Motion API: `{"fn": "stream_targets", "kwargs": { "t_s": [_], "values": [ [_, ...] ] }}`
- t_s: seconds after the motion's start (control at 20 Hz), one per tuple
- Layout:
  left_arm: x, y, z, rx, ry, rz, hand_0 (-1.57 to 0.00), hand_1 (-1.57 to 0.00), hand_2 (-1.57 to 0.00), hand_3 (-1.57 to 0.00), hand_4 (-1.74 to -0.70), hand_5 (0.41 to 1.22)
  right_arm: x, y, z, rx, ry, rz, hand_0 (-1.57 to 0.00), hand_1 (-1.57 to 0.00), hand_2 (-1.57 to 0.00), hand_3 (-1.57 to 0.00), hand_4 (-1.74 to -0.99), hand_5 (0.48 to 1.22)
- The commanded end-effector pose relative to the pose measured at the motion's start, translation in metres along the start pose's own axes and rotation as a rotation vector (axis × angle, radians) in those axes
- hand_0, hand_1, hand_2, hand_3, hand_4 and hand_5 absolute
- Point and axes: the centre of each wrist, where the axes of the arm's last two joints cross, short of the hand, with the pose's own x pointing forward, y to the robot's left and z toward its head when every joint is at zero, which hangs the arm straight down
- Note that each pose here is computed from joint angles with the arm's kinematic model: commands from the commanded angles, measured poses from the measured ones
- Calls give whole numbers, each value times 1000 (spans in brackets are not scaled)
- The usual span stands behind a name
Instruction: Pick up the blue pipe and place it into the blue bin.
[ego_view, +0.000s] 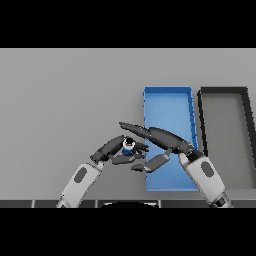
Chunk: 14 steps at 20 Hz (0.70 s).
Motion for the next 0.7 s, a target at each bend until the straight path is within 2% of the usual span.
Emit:
{"fn": "stream_targets", "kwargs": {
  "t_s": [0.0, 0.25, 0.35, 0.4, 0.45, 0.5, 0.55, 0.65],
  "values": [
    [2, -3, -1, -3, -6, 9, -1571, -1571, -1571, -1571, -1475, 1221, -1, 0, -8, 20, 2, -2, 1, 1, 1, 1, -1195, 513],
    [1, 3, 1, -31, -11, 30, -1571, -1571, -1571, -1571, -1454, 1221, 1, 2, -35, 97, -10, -13, 1, -9, -20, 1, -1214, 511],
    [0, 5, 4, -30, -34, 36, -1571, -1571, -1571, -1571, -1460, 1221, 0, 5, -46, 124, -9, -15, -24, -108, -130, -49, -1222, 517],
    [-3, 2, 4, -25, 2, 32, -1571, -1571, -1571, -1571, -1515, 1221, 2, 2, -48, 139, -14, -13, -166, -241, -249, -143, -1255, 519],
    [-2, 1, 6, -19, 22, 42, -1571, -1571, -1541, -1304, -1560, 1221, -1, 3, -55, 146, 0, -13, -398, -437, -428, -307, -1303, 520],
    [-1, 1, 3, -17, 41, 50, -1571, -1571, -1528, -1139, -1596, 1221, 1, 4, -61, 143, 4, -9, -630, -652, -657, -504, -1383, 523],
    [-2, 1, 2, -10, 31, 49, -1571, -1571, -1537, -1163, -1625, 1221, 2, 3, -62, 148, 3, -2, -818, -836, -840, -662, -1446, 527],
    [-2, 3, 0, -3, 7, 48, -1571, -1571, -1549, -1228, -1667, 1221, 3, 4, -63, 151, -23, -31, -1089, -1101, -1103, -896, -1537, 600]
  ]
}}
